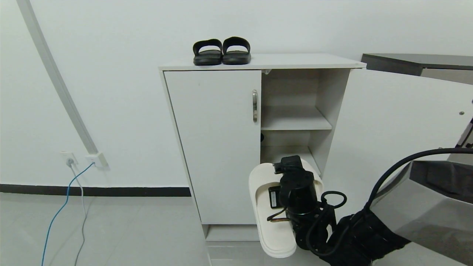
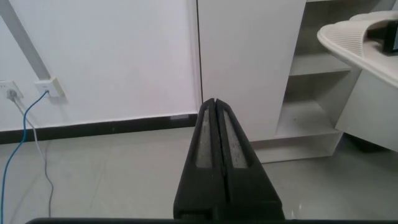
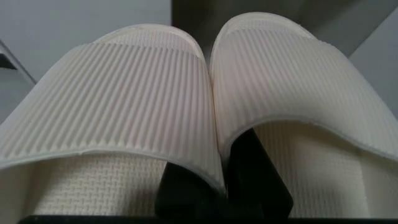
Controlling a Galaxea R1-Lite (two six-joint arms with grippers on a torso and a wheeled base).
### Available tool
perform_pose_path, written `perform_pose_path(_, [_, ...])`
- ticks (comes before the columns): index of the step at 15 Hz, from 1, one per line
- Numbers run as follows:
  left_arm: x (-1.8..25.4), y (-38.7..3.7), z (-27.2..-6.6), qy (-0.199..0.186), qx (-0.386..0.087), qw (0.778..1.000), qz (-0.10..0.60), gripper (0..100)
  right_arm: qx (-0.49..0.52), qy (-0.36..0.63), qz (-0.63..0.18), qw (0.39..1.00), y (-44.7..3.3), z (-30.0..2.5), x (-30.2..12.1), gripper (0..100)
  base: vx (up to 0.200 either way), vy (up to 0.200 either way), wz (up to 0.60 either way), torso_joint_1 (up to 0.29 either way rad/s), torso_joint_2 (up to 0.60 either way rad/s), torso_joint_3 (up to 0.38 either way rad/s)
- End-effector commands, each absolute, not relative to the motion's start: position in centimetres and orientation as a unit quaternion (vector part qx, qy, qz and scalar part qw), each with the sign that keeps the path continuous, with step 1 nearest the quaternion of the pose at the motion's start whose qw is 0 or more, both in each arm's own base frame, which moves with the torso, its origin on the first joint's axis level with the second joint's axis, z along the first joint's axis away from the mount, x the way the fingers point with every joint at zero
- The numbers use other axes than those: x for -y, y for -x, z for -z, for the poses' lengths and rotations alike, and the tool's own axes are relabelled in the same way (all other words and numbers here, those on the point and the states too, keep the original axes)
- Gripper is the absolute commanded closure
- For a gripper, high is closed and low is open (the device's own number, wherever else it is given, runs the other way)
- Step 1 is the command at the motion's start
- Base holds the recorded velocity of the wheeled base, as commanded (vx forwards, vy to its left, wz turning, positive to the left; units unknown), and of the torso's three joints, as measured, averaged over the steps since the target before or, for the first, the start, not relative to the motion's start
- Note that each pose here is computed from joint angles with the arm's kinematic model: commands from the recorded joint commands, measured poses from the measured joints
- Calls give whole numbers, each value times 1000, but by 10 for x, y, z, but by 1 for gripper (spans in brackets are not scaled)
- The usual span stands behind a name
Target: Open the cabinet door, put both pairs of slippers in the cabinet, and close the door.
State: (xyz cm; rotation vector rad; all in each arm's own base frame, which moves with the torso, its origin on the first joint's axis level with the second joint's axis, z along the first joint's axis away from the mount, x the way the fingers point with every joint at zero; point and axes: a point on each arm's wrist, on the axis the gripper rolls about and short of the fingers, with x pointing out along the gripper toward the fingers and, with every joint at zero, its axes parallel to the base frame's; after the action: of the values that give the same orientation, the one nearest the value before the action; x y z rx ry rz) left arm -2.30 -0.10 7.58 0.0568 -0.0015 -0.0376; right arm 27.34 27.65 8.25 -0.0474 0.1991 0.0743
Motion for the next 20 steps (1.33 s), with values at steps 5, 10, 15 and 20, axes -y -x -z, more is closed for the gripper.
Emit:
perform_pose_path(5, [1,23,-76,-28,0,999,18,100,-117,35,-13,992,-293,-56,-274,100,0,-160,0,3,2,4])
perform_pose_path(10, [1,23,-76,-25,0,1000,18,100,-119,31,-11,992,-296,-51,-276,100,0,0,0,0,0,0])
perform_pose_path(15, [1,23,-76,-18,0,1000,15,100,-118,27,-13,993,-299,-39,-280,100,0,0,0,0,0,0])
perform_pose_path(20, [1,23,-76,-18,-1,1000,15,100,-118,25,-13,993,-300,-36,-281,100,0,0,0,0,0,0])
